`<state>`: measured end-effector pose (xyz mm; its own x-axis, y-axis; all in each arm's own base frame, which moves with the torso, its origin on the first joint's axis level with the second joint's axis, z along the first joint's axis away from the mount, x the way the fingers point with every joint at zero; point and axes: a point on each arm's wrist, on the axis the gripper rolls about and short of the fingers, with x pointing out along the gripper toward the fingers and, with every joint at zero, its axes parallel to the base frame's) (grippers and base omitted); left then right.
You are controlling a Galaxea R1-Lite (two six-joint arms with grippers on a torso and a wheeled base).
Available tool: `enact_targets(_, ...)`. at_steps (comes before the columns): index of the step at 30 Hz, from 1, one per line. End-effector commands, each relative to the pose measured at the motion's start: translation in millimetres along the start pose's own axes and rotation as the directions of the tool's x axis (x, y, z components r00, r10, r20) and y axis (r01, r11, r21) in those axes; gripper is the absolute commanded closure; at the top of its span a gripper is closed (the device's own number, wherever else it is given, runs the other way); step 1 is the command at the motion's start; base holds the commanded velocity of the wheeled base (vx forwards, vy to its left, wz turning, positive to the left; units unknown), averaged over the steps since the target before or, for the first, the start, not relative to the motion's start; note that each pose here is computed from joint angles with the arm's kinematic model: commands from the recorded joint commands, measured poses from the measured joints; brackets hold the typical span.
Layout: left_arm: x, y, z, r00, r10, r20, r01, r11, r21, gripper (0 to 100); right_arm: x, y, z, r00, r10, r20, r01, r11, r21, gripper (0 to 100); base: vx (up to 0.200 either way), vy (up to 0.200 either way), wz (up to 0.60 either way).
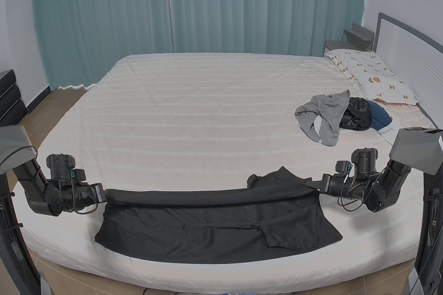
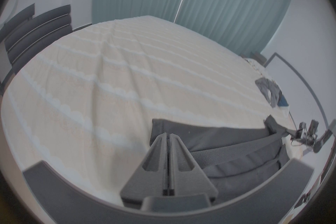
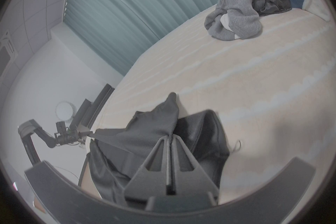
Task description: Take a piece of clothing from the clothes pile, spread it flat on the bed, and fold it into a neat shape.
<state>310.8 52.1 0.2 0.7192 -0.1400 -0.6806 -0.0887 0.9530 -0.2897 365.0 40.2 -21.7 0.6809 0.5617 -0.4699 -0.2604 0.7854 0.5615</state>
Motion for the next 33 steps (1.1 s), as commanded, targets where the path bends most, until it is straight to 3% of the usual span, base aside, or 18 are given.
enact_targets(1, -3, 1, -10, 0.998, 0.009, -0.055, -0.008, 1.0, 0.025, 100, -8, -2, -13, 0.999, -0.016, -0.041, 0.015, 1.0, -0.015, 100, 0.0, 0.0, 0.0)
enact_targets(8, -4, 4, -17, 0.995, 0.02, -0.101, -0.015, 0.999, 0.049, 100, -18, 1, -24, 0.998, -0.003, -0.07, -0.001, 0.998, -0.057, 100, 0.0, 0.0, 0.0)
enact_targets(17, -6, 5, -18, 0.993, 0.024, -0.115, -0.016, 0.997, 0.072, 100, -31, 0, -18, 1.0, 0.022, -0.002, -0.022, 0.997, -0.068, 100, 0.0, 0.0, 0.0)
enact_targets(33, -4, 8, -22, 0.988, 0.03, -0.154, -0.021, 0.998, 0.062, 100, -32, -10, -46, 0.995, -0.007, -0.095, 0.003, 0.999, -0.045, 100, 0.0, 0.0, 0.0)
